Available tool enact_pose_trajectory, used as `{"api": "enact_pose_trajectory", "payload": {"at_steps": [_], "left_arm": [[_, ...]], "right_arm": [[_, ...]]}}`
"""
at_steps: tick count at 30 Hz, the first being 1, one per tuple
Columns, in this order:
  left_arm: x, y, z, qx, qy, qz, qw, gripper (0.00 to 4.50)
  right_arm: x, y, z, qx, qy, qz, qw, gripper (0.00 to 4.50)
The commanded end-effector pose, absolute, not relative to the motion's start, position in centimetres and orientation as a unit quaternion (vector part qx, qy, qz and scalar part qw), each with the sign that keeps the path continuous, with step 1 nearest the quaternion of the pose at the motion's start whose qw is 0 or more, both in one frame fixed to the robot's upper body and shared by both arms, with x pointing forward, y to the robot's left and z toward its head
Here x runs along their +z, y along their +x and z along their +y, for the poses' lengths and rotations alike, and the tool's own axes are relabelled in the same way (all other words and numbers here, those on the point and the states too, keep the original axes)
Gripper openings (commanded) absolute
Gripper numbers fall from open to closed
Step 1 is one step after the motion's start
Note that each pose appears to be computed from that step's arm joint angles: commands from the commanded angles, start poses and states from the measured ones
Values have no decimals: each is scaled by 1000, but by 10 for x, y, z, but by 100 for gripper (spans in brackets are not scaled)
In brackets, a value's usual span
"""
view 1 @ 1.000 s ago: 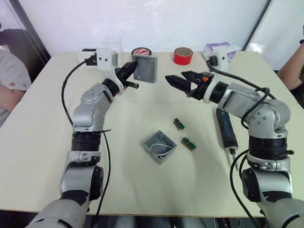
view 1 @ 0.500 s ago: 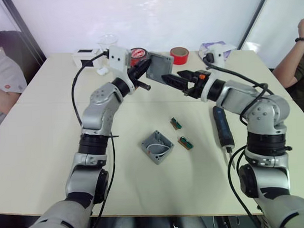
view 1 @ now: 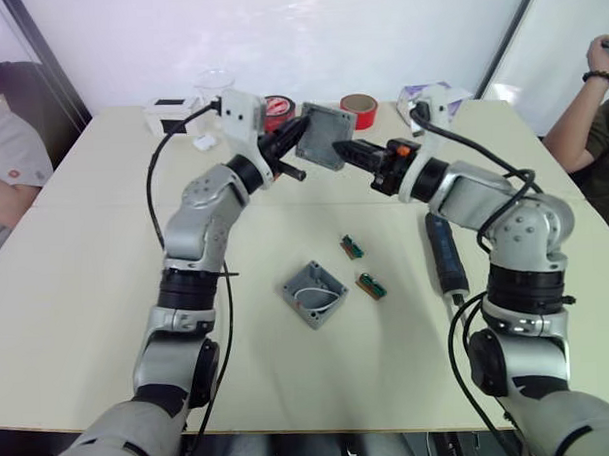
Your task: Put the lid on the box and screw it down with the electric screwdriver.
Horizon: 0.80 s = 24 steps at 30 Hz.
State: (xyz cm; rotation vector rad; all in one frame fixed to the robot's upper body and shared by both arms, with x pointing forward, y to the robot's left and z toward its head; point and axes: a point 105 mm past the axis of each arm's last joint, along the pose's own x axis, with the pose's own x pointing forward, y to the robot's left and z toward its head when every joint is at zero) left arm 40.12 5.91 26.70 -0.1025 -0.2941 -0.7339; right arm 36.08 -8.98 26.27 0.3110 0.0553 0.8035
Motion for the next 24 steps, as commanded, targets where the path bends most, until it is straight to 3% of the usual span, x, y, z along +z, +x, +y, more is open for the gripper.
{"api": "enact_pose_trajectory", "payload": {"at_steps": [1, 3, 6, 13, 15, 20, 24], "left_arm": [[284, 391, 56, -375, -51, -171, 910, 0], [282, 392, 56, -378, -52, -164, 910, 0], [281, 392, 58, -386, -64, -153, 908, 78], [290, 390, 85, -395, -97, -139, 903, 336], [289, 382, 101, -415, -110, -114, 896, 404], [272, 372, 129, -413, -94, -61, 904, 404], [247, 368, 137, -407, -77, -18, 910, 292]], "right_arm": [[279, 355, -93, 393, 155, -9, 906, 15], [278, 355, -93, 394, 155, -8, 906, 15], [277, 352, -91, 399, 157, -9, 903, 15], [275, 350, -93, 397, 150, -15, 905, 15], [280, 343, -99, 390, 98, -54, 914, 15], [250, 305, -99, 381, -180, -120, 899, 15], [215, 284, -104, 351, -346, -150, 857, 15]]}}
